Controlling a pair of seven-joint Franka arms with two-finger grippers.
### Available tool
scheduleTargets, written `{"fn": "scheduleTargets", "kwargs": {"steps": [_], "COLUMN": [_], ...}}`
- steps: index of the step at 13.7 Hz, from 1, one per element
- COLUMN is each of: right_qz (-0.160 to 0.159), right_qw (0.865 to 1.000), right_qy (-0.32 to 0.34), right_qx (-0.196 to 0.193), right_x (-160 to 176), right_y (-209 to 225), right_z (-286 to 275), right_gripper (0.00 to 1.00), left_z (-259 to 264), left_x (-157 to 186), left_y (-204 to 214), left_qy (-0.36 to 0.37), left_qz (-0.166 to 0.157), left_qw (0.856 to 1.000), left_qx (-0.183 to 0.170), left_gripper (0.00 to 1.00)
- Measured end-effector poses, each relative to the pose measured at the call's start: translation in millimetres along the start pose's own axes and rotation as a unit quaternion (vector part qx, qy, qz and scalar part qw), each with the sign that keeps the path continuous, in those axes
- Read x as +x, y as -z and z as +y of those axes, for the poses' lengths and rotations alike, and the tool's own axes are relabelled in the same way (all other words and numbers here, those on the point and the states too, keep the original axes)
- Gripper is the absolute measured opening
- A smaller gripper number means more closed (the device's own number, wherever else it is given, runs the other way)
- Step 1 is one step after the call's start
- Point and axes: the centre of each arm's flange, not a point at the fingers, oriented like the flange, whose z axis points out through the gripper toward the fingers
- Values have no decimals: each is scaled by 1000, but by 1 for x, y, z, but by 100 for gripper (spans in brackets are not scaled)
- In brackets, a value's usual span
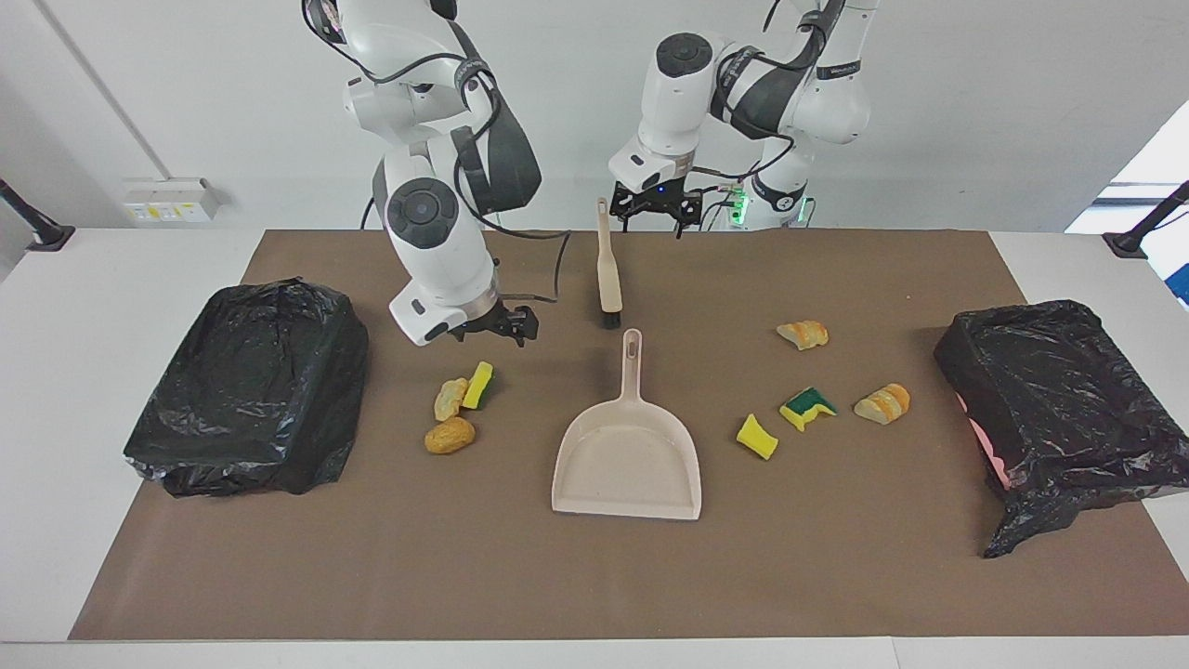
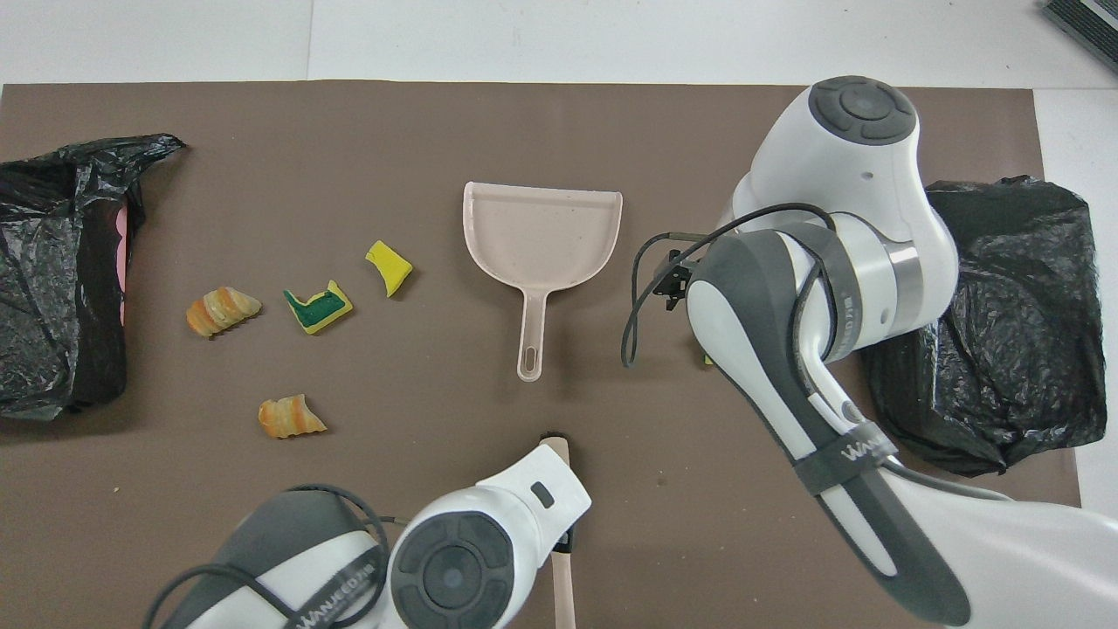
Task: Sweep and dump trash in bin
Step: 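Reach the right gripper to the dustpan handle and grasp it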
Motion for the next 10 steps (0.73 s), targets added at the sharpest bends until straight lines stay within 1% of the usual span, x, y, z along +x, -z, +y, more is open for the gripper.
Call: {"fn": "scheduleTargets", "kwargs": {"steps": [2,4,7,10], "right_qz": [0,2,16,10], "right_qw": [1000,999,998,997], "right_qy": [-17,-33,-49,-56], "right_qx": [14,25,33,58], "right_x": [9,20,24,20], "right_y": [-11,-25,-52,-54], "right_z": [-26,-48,-84,-99], "right_gripper": [100,100,100,100], "left_z": [21,35,46,56], "left_x": [-27,-49,-58,-70], "left_y": [-34,-60,-86,-100], "left_qy": [2,-3,9,25], "left_qz": [-3,-17,-29,-42], "left_qw": [1000,1000,999,999], "left_qx": [3,-1,-10,-5], "left_gripper": [100,100,100,100]}}
